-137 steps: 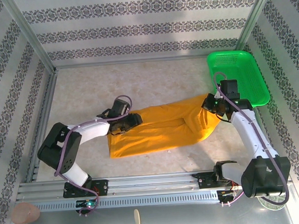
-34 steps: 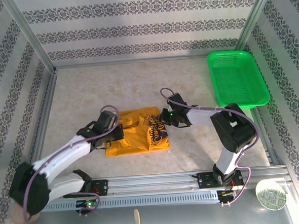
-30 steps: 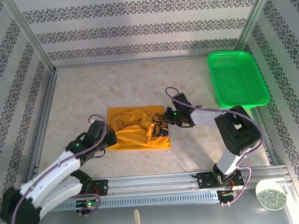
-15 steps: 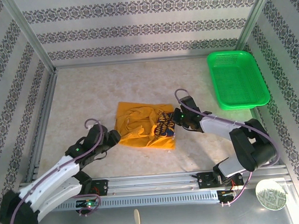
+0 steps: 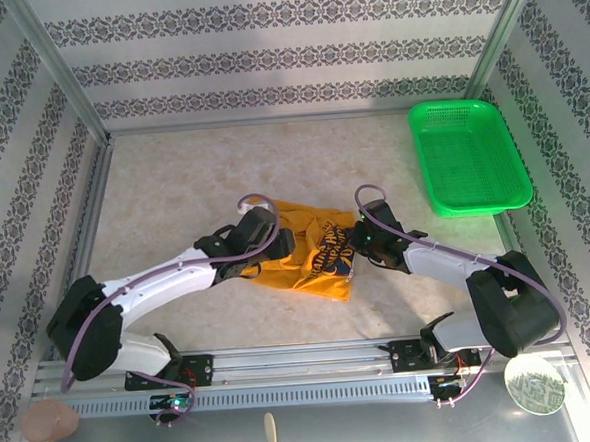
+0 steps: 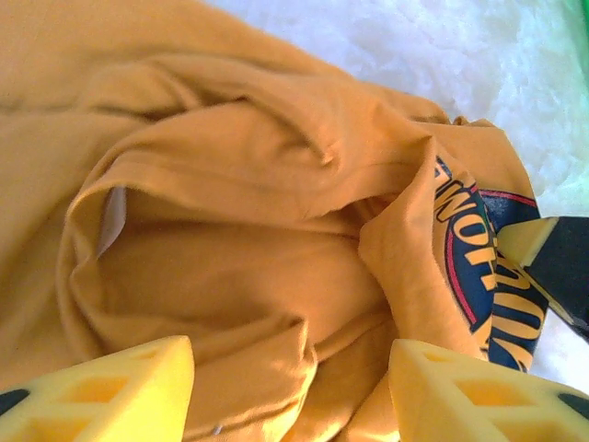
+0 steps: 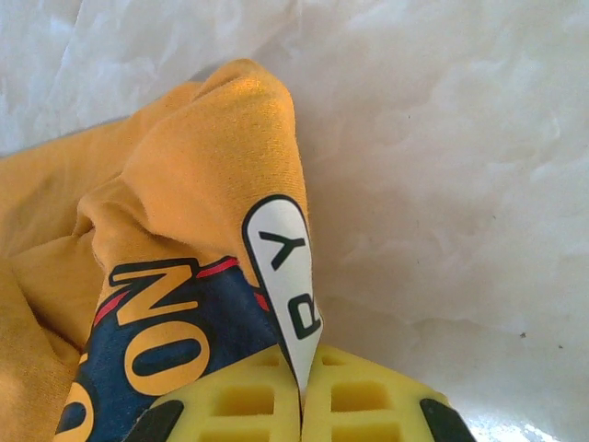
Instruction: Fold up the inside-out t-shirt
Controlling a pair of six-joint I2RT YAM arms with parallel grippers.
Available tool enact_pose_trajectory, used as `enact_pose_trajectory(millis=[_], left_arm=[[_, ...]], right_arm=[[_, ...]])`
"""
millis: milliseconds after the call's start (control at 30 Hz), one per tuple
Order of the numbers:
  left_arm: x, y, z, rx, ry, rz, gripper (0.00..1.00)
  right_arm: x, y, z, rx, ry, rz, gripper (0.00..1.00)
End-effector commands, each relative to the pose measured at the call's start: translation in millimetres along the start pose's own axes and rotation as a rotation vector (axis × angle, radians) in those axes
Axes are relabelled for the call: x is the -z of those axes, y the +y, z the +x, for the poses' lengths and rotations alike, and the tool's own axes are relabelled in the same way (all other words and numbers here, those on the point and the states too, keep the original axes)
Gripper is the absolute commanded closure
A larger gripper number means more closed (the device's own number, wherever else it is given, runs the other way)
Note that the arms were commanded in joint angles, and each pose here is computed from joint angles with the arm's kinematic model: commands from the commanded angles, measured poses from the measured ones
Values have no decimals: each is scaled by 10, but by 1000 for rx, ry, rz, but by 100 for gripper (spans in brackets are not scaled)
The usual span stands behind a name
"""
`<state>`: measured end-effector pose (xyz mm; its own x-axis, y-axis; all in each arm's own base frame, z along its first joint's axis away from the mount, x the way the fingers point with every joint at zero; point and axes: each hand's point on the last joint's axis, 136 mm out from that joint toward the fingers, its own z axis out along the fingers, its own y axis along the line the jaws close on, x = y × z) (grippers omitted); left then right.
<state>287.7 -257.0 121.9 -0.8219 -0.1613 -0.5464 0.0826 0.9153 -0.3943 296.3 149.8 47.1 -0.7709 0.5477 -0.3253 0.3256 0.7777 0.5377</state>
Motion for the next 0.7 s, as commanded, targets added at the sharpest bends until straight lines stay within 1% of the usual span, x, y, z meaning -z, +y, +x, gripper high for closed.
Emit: enact_pose_trajectory(millis=[0, 100, 233, 267, 300, 333, 367, 400, 533, 667], left_arm=[[-111, 158, 238, -173, 107, -100, 40], [-216, 136, 338, -199, 151, -104, 40], [-328, 193, 460, -210, 188, -132, 40], [-355, 213, 473, -209, 189, -142, 41], [-373, 227, 475, -208, 189, -150, 50], [-382, 231, 457, -207, 179, -156, 70], [-373, 231, 423, -199, 164, -162, 89], [-353, 244, 377, -190, 143, -171, 100], [-103, 379, 149, -102, 22, -203, 100], [202, 761, 69, 83, -110, -241, 100]], right_arm=[[31, -67, 3, -7, -21, 28, 100], [32, -74, 1, -8, -22, 32, 100], [22, -84, 0, -11, -21, 37, 100], [18, -83, 1, -11, -20, 37, 100], [19, -89, -3, -11, -22, 42, 100], [17, -98, -2, -10, -21, 47, 100], [13, -122, 0, -13, -21, 56, 100], [10, -149, -3, -17, -23, 66, 100], [4, -296, -19, -52, -34, 110, 100], [5, -409, -25, -77, -39, 140, 100]])
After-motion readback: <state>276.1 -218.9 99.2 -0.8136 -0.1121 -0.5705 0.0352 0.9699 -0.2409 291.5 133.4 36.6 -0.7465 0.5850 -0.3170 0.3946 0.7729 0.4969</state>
